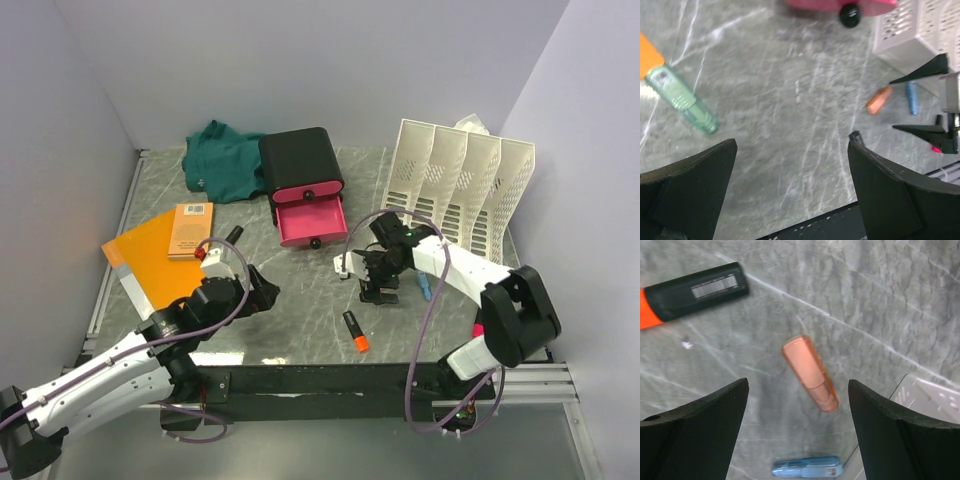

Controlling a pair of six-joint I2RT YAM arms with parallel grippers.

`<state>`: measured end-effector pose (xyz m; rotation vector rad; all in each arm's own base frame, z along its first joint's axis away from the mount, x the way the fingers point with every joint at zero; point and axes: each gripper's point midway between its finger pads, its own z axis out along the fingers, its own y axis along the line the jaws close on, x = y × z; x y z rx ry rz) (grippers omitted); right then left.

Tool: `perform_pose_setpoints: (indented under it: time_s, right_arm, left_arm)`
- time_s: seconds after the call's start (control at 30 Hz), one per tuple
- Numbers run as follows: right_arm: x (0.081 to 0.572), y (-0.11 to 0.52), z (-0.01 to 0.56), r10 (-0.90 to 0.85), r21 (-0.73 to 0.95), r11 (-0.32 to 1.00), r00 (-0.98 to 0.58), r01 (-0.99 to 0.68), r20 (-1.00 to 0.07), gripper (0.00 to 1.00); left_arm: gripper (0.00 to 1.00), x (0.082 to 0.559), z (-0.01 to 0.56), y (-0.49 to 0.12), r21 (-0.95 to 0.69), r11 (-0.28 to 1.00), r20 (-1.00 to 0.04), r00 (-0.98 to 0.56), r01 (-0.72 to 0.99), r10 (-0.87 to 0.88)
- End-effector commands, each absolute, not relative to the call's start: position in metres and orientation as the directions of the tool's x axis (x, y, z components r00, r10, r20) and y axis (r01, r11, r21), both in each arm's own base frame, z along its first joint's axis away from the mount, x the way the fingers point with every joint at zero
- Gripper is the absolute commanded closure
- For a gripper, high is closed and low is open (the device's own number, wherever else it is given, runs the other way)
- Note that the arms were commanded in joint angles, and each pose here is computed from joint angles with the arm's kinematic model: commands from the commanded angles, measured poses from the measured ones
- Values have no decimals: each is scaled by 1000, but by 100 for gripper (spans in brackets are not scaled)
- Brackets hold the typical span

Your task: Organize the desk

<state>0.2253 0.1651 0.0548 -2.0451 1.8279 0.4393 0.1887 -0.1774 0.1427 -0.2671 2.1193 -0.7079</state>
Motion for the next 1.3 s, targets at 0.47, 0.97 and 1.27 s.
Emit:
perform_pose_setpoints:
  time_s: [0.47,0.97,1.27]
  right_arm:
    - [251,167,14,-937,-56,-175,184,-983,-296,44]
    - [285,228,135,-864,-226,-40,147,-973,-481,100]
    - [361,301,211,-827,-461,192,110,-866,-552,93]
  left_arm:
    - [1,182,122,-152,-632,767,-589,-571,-115,-571]
    - [1,180,111,-130,-640,725,-547,-511,-256,-664]
    - [1,183,106,-130,-621,730,-549,-506,-286,-666]
